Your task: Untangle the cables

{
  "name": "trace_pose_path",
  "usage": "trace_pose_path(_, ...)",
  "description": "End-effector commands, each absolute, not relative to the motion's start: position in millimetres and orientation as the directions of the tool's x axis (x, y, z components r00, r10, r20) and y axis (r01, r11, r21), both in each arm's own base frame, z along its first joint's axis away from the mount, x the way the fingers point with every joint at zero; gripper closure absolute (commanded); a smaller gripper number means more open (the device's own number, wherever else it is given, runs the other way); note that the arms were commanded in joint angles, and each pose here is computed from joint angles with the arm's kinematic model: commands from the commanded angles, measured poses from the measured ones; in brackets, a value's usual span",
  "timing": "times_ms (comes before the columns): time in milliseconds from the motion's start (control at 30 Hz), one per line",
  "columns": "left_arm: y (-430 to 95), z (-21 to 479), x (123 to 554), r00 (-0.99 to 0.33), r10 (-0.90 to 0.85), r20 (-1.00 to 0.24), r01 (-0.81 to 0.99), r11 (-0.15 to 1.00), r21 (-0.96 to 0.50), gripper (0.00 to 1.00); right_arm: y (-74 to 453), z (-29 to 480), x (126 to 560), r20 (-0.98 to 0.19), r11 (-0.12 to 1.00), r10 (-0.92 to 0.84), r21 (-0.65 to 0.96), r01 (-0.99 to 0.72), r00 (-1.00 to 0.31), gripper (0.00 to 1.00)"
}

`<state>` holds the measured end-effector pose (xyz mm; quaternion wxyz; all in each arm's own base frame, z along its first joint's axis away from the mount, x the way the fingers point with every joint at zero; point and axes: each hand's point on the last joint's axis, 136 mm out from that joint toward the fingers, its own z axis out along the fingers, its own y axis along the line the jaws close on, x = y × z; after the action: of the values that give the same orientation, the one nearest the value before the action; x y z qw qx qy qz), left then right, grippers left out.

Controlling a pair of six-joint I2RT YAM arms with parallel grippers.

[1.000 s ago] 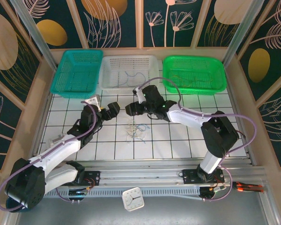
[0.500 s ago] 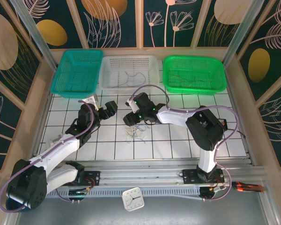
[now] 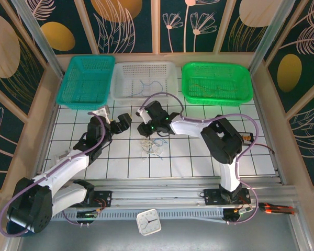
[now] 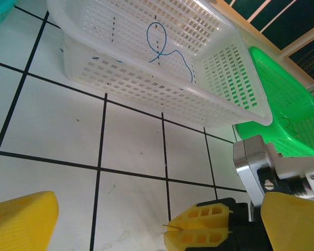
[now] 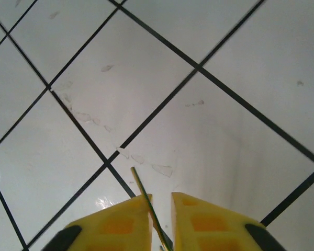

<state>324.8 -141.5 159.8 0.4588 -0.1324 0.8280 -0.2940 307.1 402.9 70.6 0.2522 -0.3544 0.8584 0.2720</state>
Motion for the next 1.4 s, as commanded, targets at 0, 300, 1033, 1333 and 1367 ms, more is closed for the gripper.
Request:
trace_pose_path(0, -140, 157, 322, -0.547, -0.502, -0.67, 0.048, 0.78, -0.624, 0.01, 410, 89, 312, -0.652, 0.587, -0.467, 0.276, -0.761, -0.597, 0.97)
trace_pose_path(300, -145, 156, 320, -0.553, -0.478, -0.683, 0.092, 0.779, -0.62, 0.01, 390, 149, 333, -0.74, 0.642, -0.341, 0.266, -0.719, -0.579, 1.0)
trace_pose_path(1033, -206, 137, 317, -0.69, -0.305, -0.657, 0.32, 0.686, -0.654, 0.01, 362, 249, 342, -0.82, 0.65, -0.02, 0.424, -0.631, -0.572, 1.0)
trace_pose_path(1333, -242, 134, 320, -0.711, -0.226, -0.666, 0.389, 0.663, -0.64, 0.01, 364, 271, 334, -0.819, 0.607, 0.023, 0.467, -0.643, -0.573, 1.0)
trace_pose_path(1367, -244, 132, 322, -0.71, -0.227, -0.666, 0.385, 0.668, -0.637, 0.01, 364, 275, 333, -0.818, 0.599, 0.028, 0.474, -0.646, -0.575, 1.0)
